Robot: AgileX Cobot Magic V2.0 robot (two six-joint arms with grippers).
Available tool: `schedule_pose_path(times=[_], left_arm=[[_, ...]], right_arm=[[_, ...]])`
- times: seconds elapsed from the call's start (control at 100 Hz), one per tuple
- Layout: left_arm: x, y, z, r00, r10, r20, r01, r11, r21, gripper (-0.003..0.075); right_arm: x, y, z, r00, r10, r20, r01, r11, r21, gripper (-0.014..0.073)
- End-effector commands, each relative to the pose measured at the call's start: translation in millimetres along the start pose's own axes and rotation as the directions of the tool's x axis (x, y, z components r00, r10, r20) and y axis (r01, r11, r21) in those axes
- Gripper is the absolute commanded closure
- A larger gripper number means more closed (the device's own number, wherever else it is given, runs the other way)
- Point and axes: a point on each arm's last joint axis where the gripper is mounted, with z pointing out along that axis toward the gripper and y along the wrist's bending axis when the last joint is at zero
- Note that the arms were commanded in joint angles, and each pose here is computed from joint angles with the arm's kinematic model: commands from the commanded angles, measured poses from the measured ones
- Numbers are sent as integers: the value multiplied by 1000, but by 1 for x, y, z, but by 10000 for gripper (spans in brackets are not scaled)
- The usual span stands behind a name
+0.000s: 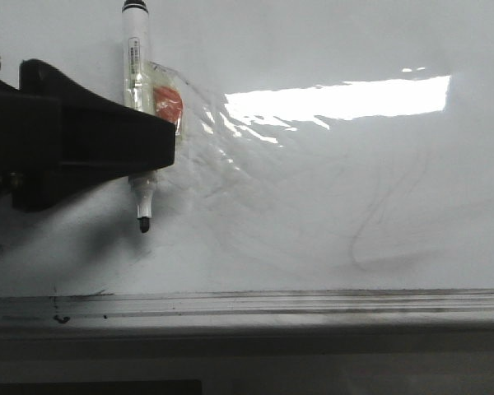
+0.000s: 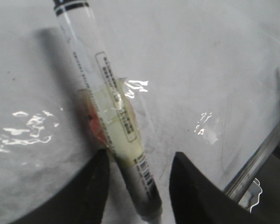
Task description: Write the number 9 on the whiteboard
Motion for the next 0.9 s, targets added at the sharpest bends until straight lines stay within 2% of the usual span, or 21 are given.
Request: schedule_pose_path(times=[0.0,0.11,0.28,0.38,0.46,0.52,0.57,0.61,0.66,0.7,0.78,0.89], left_arm=[[-7,1,4,998,-49,36,50,999,-20,572],[-7,1,4,998,-48,35,49,998,-28,740],[-7,1,3,998,-43,37,44,999,-25,741],[-8,-5,1,998,58,36,-59,998,33,741],[-11,-9,-2,991,121,50,-124,990,70,741],[-14,-12,-6,986,152,73,-158,983,89,741],[-17,-15,-9,976,198,91,-208,972,113,741],[-18,-18,-12,962,249,108,-263,955,137,741],[-19,-22,-16,928,348,133,-367,915,166,741],[-20,-25,-18,903,401,150,-425,886,185,741],[-21,-30,-24,857,481,186,-513,832,212,741],[-23,-32,-27,823,527,213,-566,796,217,741]], right_arm=[[-12,3,0,999,-3,53,5,1000,-26,658],[-13,10,-1,1000,-21,21,23,994,-108,658],[-26,27,0,993,-117,-5,111,956,-273,658],[-42,41,-1,985,-172,-21,151,912,-382,657],[-55,58,0,969,-247,-21,206,850,-485,645],[-66,72,0,962,-273,-21,216,802,-556,581],[-73,87,-2,954,-301,-14,226,745,-627,482],[-77,100,-1,946,-324,-9,233,700,-676,362],[-83,115,-3,941,-339,7,239,646,-725,259],[-87,126,-4,937,-347,24,245,608,-755,211],[-93,148,-8,934,-353,57,252,536,-806,196],[-95,173,-8,920,-388,57,254,478,-841,200]])
